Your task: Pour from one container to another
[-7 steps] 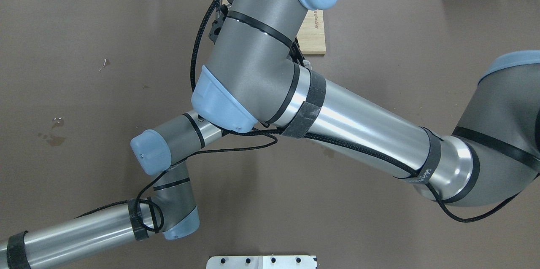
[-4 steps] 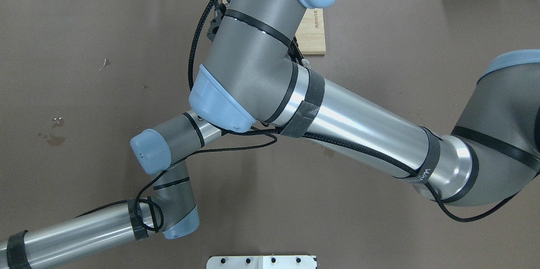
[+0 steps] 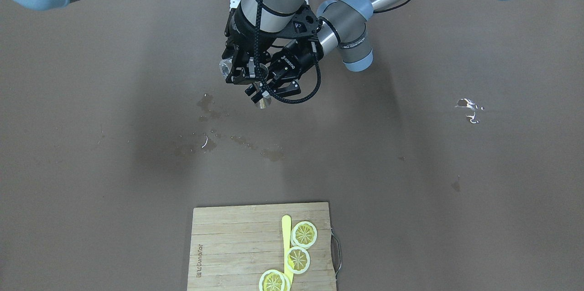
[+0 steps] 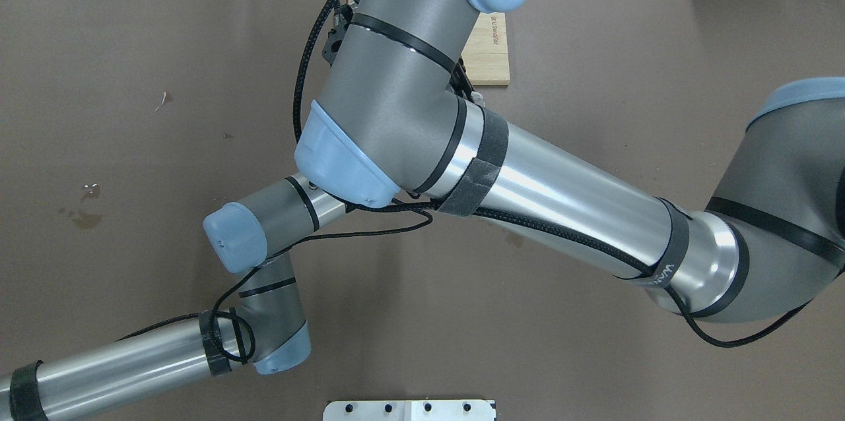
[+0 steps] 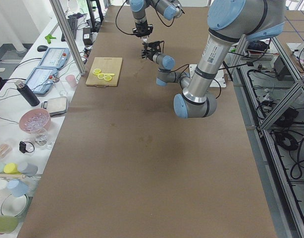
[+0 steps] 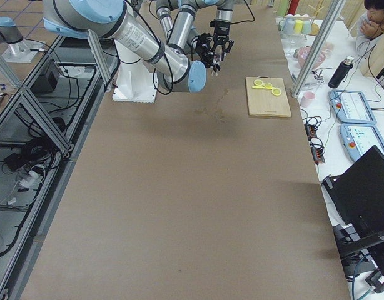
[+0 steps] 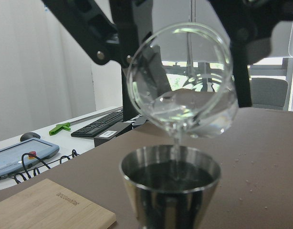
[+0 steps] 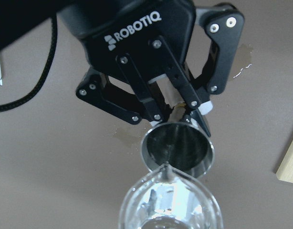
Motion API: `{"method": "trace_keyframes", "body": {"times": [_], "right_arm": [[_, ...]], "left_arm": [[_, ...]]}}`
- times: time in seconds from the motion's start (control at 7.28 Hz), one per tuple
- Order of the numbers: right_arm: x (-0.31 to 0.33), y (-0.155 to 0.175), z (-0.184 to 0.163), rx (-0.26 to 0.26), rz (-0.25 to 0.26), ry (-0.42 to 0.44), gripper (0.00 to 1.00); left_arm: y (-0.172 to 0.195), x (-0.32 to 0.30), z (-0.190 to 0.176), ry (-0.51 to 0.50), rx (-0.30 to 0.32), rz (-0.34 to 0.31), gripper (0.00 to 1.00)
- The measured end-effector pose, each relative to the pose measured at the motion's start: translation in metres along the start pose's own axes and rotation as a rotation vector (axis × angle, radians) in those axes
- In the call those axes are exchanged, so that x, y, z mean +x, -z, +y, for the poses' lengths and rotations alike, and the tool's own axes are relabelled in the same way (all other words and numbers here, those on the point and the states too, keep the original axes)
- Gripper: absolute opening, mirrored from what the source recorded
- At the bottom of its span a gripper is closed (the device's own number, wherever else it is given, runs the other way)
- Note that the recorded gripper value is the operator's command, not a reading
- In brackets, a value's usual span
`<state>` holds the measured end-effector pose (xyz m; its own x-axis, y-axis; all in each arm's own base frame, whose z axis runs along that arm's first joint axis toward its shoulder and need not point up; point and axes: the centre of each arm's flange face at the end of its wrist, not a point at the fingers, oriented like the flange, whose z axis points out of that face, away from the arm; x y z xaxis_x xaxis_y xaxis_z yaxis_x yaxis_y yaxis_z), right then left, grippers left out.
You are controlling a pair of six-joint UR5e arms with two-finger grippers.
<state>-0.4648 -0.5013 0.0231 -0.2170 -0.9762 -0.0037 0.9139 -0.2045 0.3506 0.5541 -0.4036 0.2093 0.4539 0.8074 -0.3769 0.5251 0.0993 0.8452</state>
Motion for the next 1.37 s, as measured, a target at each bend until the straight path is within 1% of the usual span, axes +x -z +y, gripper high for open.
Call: {"method": "trace_keyframes", "body": {"times": [0.27, 0.69, 1.1, 1.37], "right_arm": [[-0.001, 0.002, 0.001, 0.011, 0.001, -0.002, 0.0], [-0.003, 0.006, 0.001, 0.042, -0.005, -0.003, 0.0], [-0.004, 0.015, 0.015, 0.1, 0.015, -0.01, 0.0], [-0.007, 0.01, 0.043, 0.156, 0.039, -0.022, 0.0]], "left_arm": [[0.001, 0.0, 0.0, 0.001, 0.0, 0.001, 0.0], [0.001, 0.0, 0.001, 0.0, -0.001, 0.0, 0.0], [0.001, 0.0, 0.001, 0.0, -0.001, -0.001, 0.0], [0.001, 0.0, 0.001, 0.0, -0.001, -0.001, 0.0]]}}
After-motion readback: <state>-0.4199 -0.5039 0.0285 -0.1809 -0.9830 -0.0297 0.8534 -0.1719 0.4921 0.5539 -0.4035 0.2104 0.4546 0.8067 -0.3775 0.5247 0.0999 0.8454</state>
